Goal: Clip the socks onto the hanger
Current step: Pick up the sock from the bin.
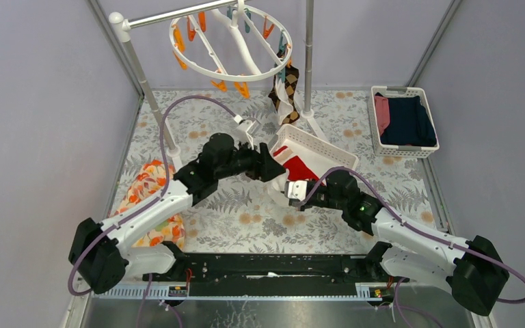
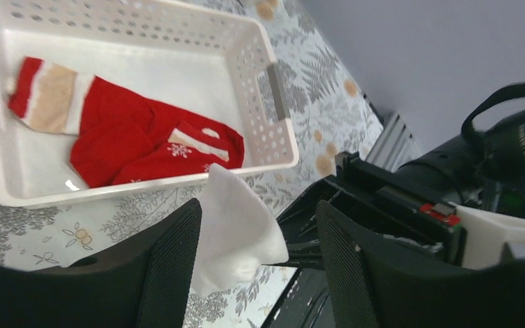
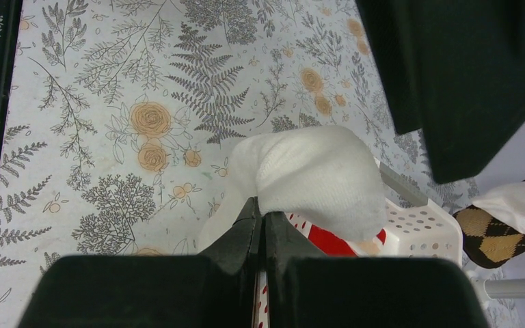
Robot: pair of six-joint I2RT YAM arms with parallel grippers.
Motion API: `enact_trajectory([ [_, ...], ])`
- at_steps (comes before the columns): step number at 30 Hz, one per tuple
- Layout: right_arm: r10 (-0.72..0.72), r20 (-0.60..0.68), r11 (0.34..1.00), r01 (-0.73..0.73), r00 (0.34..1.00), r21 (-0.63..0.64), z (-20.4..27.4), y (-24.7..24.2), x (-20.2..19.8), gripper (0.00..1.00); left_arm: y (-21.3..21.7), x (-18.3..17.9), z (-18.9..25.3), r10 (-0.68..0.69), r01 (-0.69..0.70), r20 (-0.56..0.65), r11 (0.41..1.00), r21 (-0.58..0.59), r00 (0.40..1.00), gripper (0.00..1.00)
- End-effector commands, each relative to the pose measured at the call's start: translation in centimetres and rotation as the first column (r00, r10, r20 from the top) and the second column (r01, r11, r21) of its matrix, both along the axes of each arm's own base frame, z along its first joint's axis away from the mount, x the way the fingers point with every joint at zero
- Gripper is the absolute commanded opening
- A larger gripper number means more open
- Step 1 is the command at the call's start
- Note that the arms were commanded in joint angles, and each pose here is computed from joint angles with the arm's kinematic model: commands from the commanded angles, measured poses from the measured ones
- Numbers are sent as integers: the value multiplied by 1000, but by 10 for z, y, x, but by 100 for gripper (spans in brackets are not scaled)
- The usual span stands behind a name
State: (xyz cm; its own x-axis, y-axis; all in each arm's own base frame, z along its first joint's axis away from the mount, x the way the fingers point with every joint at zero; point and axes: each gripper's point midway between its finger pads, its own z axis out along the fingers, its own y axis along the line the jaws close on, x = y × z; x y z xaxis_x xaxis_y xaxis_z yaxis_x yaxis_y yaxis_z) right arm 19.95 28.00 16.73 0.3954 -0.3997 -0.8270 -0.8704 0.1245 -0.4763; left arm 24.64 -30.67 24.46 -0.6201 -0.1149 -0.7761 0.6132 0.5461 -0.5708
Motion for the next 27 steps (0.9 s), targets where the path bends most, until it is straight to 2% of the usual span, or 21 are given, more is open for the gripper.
enact_trajectory([
  [1, 34, 62, 999, -37, 997, 35, 21, 9, -1, 0, -13, -11, -3, -128, 128, -19, 992, -15, 992, 65],
  [12, 38, 62, 999, -40, 997, 28, 20, 10, -2, 0, -26, -21, -21, -239, 240, -95, 971, -7, 966, 40],
  [13, 39, 63, 999, -41, 997, 29, 21, 11, -2, 0, -26, -23, -21, -245, 246, -96, 969, -8, 965, 36],
  [16, 41, 58, 999, -43, 997, 33, 21, 11, -3, 0, -22, -25, -25, -241, 243, -107, 970, 10, 965, 0],
  [17, 40, 55, 998, -42, 998, 39, 22, 11, -3, 0, -20, -23, -24, -223, 225, -90, 974, 21, 971, 0],
  [18, 38, 45, 998, -40, 998, 49, 22, 11, -4, 5, -16, -20, -22, -205, 207, -58, 978, 33, 977, 0],
  [19, 31, 34, 998, -33, 999, 60, 24, 11, -5, 17, -11, -17, -19, -185, 185, -2, 981, 55, 983, 0],
  [22, 57, -14, 990, -55, 998, 128, 34, 10, -19, 61, 6, -22, -4, -189, 173, 182, 980, 96, 965, 0],
  [24, 91, -15, 979, -86, 996, 183, 44, 9, -31, 76, 18, -33, 10, -206, 183, 323, 978, 99, 924, 0],
  [27, 86, 0, 964, -83, 996, 253, 62, 6, -36, 92, 31, -49, 41, -242, 205, 550, 970, 128, 800, 0],
])
